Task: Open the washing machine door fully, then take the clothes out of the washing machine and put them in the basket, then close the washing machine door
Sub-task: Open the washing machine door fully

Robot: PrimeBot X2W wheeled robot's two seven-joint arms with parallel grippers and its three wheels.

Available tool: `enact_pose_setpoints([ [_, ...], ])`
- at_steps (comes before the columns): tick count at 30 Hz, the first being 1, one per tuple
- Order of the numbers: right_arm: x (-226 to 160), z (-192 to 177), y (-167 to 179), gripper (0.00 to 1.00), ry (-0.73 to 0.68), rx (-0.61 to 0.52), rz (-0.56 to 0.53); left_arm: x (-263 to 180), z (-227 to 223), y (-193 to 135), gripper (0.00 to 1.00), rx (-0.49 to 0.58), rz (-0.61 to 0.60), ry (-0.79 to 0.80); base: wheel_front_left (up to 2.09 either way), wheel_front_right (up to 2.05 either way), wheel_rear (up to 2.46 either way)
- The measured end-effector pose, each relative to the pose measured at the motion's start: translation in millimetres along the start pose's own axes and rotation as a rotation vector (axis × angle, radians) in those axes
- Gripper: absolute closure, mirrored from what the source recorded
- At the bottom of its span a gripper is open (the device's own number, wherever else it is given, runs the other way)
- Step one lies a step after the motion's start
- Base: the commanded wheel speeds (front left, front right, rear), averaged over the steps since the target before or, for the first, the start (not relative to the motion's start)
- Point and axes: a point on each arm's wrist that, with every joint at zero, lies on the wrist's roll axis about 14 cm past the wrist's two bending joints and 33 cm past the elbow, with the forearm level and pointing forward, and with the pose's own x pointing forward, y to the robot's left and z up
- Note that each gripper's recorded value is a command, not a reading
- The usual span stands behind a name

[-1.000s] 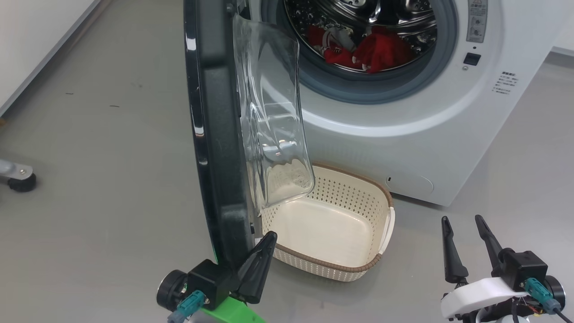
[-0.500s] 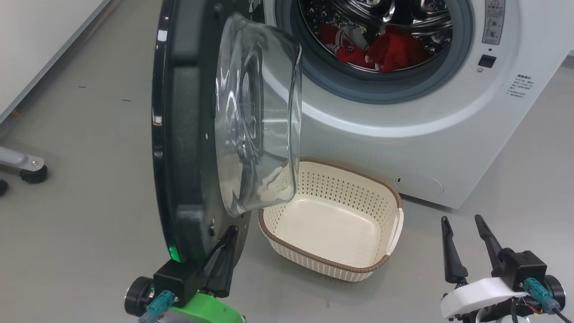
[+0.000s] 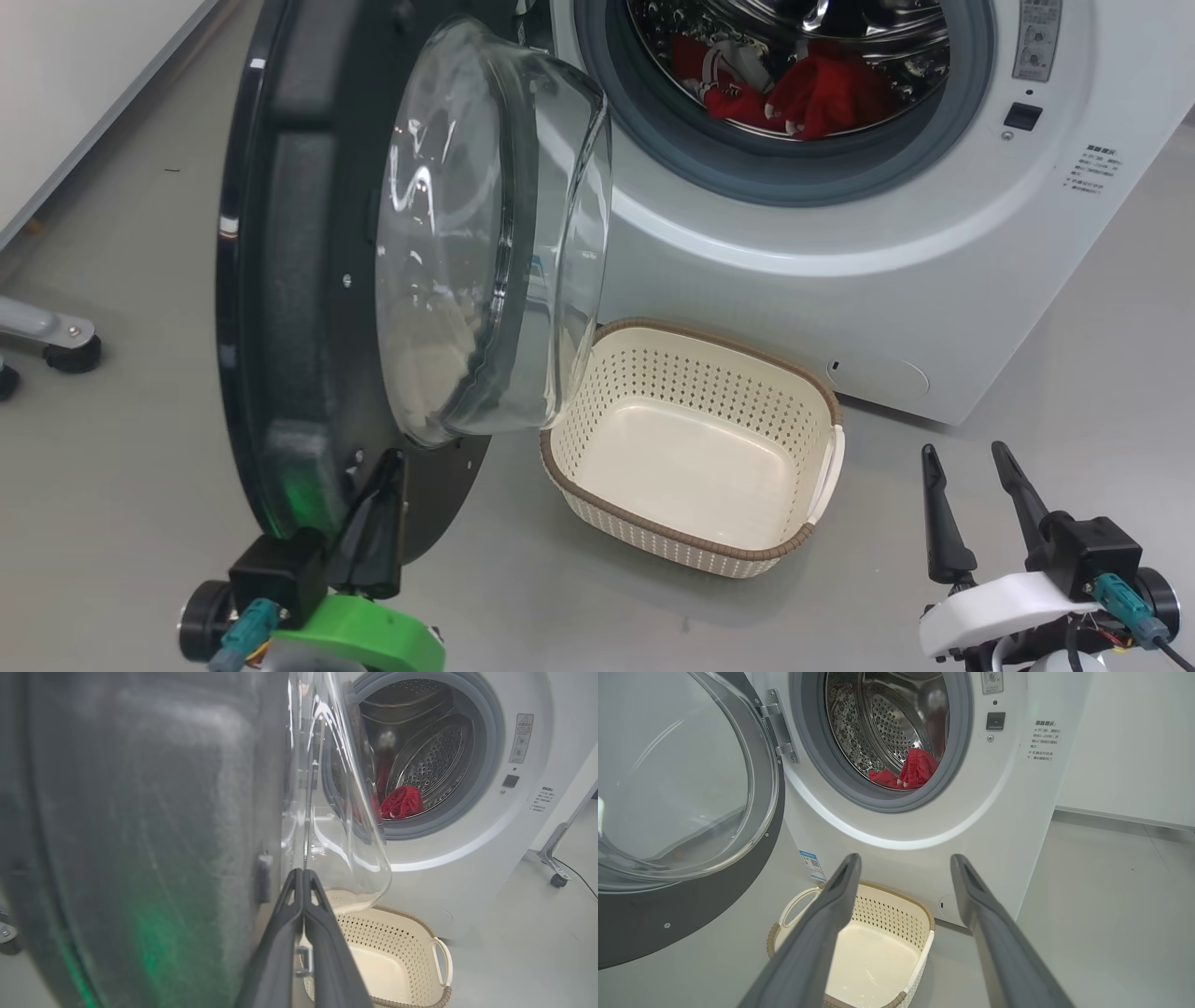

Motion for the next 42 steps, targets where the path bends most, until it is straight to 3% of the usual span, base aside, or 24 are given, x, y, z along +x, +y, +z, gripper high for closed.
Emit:
enact_pose_setpoints([
  [42, 32, -20, -17, 0.00, 0.028, -0.005, 0.010, 22, 24, 137, 1.00, 0.030, 0.415, -0.073, 0.00, 0.00, 0.00],
])
